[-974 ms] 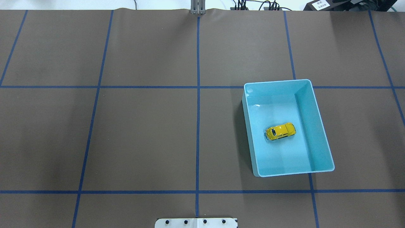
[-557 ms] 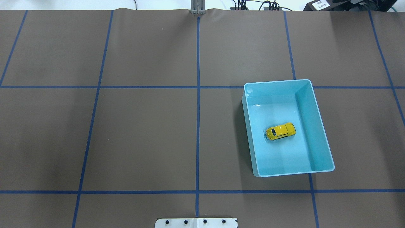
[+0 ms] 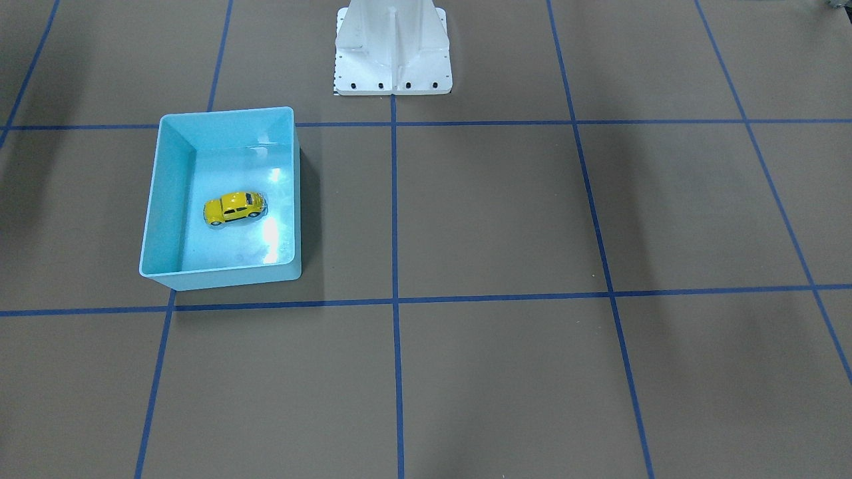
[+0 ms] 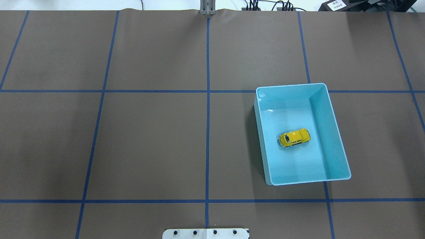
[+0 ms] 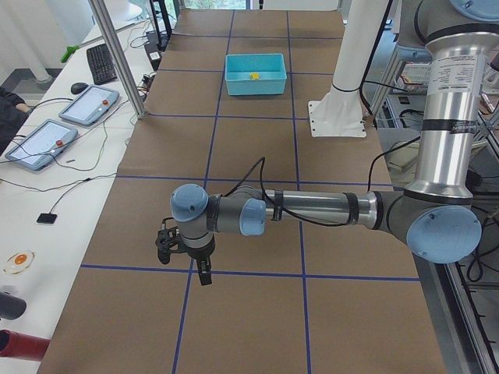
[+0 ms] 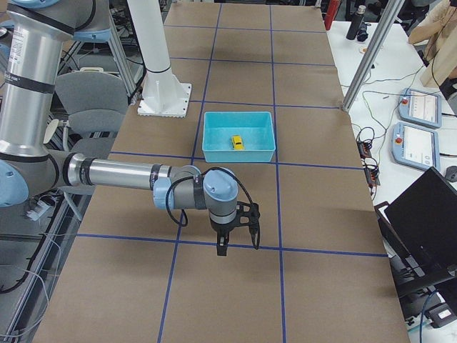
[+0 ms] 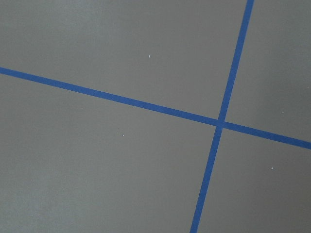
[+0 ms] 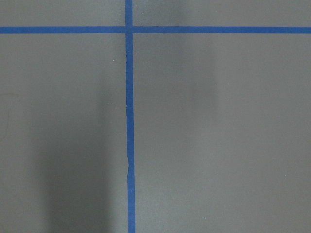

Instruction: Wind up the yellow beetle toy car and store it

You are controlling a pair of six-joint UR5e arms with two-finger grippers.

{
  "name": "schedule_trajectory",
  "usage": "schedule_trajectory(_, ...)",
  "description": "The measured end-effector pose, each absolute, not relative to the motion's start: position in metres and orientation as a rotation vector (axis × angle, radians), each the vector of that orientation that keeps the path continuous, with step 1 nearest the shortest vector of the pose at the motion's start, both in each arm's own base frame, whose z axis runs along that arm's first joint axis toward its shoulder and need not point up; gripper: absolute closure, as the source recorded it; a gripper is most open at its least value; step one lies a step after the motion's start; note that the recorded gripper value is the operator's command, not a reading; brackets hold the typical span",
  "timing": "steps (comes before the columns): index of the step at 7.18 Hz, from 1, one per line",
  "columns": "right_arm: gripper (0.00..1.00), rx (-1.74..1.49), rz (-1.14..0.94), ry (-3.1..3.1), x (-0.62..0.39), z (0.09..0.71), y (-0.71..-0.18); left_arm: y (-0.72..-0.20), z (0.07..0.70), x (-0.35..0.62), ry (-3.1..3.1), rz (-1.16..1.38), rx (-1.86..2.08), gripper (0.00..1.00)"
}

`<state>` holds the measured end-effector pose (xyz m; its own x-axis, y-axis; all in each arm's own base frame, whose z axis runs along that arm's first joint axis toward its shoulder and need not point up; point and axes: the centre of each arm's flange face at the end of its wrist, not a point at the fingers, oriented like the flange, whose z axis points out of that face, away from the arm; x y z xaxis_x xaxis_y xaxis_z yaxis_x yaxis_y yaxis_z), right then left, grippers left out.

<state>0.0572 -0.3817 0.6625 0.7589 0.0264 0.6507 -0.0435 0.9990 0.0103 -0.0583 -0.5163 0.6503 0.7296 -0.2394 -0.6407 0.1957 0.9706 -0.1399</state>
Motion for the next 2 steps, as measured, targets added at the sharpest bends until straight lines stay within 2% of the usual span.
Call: schedule_trajectory(2, 0.00, 0.024, 0.038, -0.707, 0.0573, 0.6634, -0.3820, -0.5161, 0.6513, -0.0583, 0.714, -0.240, -0.066, 0.00)
